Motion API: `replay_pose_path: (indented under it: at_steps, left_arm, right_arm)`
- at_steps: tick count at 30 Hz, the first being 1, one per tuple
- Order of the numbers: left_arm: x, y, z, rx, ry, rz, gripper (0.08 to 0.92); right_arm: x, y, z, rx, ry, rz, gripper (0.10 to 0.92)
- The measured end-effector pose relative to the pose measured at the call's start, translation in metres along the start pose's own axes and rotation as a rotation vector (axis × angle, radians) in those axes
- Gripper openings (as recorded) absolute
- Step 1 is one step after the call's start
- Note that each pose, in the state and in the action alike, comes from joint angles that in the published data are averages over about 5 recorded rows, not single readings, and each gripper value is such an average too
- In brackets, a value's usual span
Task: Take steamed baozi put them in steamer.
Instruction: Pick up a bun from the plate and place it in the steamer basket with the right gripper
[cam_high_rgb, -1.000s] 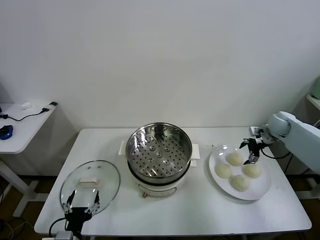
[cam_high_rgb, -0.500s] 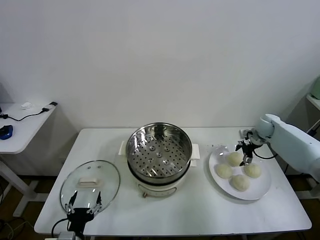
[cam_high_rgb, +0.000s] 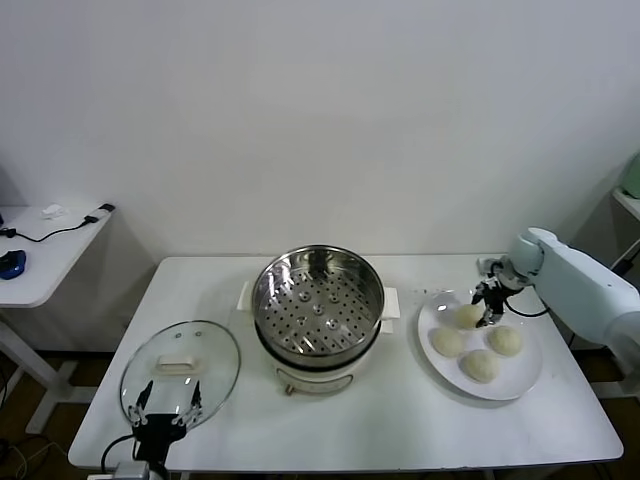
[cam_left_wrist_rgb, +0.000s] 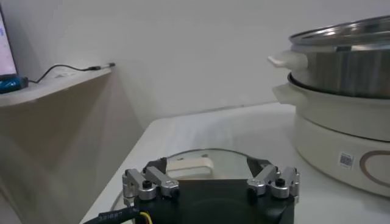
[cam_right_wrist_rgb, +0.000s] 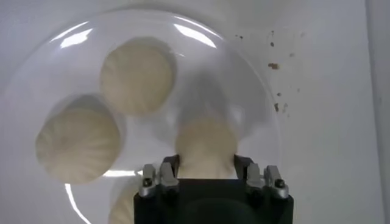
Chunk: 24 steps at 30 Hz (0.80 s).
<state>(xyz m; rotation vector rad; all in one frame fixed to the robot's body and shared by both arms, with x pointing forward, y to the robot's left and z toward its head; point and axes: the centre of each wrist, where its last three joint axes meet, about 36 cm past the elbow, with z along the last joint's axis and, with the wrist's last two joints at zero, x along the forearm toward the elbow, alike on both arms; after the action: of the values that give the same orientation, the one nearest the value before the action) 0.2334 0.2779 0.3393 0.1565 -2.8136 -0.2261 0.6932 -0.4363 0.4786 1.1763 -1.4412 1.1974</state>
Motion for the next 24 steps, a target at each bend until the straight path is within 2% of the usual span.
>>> replay_pose_path:
  at_steps: [7,15,19,24]
  left_arm:
    - [0.002,-0.003,-0.004,-0.009,-0.01,0.019,0.823]
    - [0.004,-0.006,-0.011,-0.019,-0.024,0.039,0.823]
    - [0.005,-0.01,-0.014,-0.019,-0.031,0.047,0.823]
    - [0.008,-0.013,-0.017,-0.019,-0.036,0.052,0.823]
  right_arm:
    - [0.079,-0.021,-0.034,0.119,-0.079,0.079,0.602]
    - [0.196,-0.031,-0.149,0.453,-0.202,0.186,0.602]
    - [0.216,-0.013,-0.221,0.682,-0.238,0.176,0.602]
    - [0.211,0.012,-0.291,0.966,-0.245,0.135,0.602]
